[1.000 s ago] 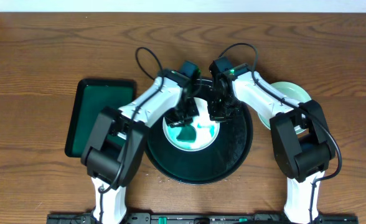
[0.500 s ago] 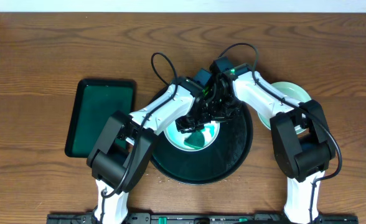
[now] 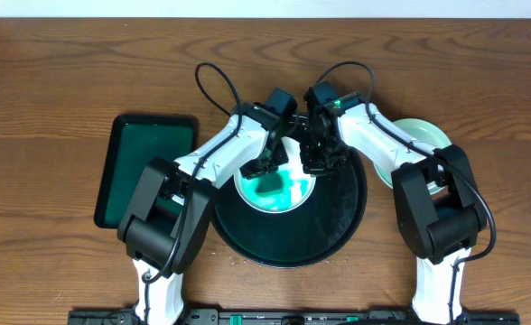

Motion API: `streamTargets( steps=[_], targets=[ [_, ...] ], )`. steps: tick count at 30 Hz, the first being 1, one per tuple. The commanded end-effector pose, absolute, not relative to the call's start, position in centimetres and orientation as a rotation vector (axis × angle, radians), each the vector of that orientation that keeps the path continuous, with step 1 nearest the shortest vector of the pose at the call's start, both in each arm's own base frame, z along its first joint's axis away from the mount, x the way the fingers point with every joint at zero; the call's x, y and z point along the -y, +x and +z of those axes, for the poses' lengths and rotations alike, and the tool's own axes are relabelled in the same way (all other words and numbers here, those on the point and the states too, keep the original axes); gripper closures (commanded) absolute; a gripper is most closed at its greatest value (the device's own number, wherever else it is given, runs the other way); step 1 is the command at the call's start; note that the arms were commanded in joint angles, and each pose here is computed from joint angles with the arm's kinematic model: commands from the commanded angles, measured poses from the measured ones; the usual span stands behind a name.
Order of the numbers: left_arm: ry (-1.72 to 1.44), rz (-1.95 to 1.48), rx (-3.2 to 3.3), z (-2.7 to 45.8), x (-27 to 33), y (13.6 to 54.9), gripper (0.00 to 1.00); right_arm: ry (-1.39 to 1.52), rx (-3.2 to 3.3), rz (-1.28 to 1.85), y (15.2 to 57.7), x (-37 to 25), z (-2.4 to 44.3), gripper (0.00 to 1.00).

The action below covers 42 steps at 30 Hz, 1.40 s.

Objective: Clean dirty plates on tray and stack at the side
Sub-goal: 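Scrub the last plate with the sponge while the right gripper holds it, then return the sponge over the basin with the left gripper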

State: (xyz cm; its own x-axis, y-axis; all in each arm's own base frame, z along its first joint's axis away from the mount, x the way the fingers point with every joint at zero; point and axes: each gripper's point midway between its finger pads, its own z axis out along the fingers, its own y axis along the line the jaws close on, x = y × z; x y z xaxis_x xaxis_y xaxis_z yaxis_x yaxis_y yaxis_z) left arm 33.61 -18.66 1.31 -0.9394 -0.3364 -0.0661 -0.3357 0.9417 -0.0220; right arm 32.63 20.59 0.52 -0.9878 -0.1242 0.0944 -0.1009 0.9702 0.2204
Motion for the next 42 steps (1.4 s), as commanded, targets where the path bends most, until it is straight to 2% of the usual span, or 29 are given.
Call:
streamTargets(
  steps=[1, 8, 10, 15, 18, 20, 24, 33, 42],
  targets=[
    [-0.556, 0.362, -2.890, 1.1, 12.8, 34.9, 0.93, 0.193, 2.952, -0.281, 31.1, -20.5, -1.2, 0.99],
    [-0.419, 0.495, -3.011, 1.3, 12.0, 31.8, 0.93, 0.193, 2.953, -0.282, 31.1, -20.5, -1.2, 0.99],
    [-0.332, 0.442, -3.105, 1.1, 13.2, 30.4, 0.93, 0.192, 2.952, -0.282, 31.1, -20.5, -1.2, 0.99],
    [-0.166, -0.073, -3.318, 0.7, 20.1, 27.7, 0.93, 0.193, 2.953, -0.283, 31.1, -20.5, -1.2, 0.99],
    [-0.008, -0.458, -3.320, 1.3, 24.6, 27.6, 0.93, 0.192, 2.952, -0.282, 31.1, -20.5, -1.2, 0.99],
    [0.017, -0.542, -3.291, 1.6, 25.7, 28.1, 0.93, 0.193, 2.952, -0.282, 31.1, -20.5, -1.2, 0.99],
    [-0.042, -0.423, -3.222, 1.0, 24.5, 30.1, 0.92, 0.192, 2.950, -0.280, 31.1, -20.5, -1.2, 0.99],
    [-0.376, 0.068, -3.008, 0.5, 16.1, 35.3, 0.93, 0.192, 2.951, -0.281, 31.1, -20.5, -1.2, 0.99],
    [-0.431, 0.154, -3.002, 1.9, 14.0, 36.0, 0.93, 0.192, 2.951, -0.281, 31.1, -20.5, -1.2, 0.99]
  ],
)
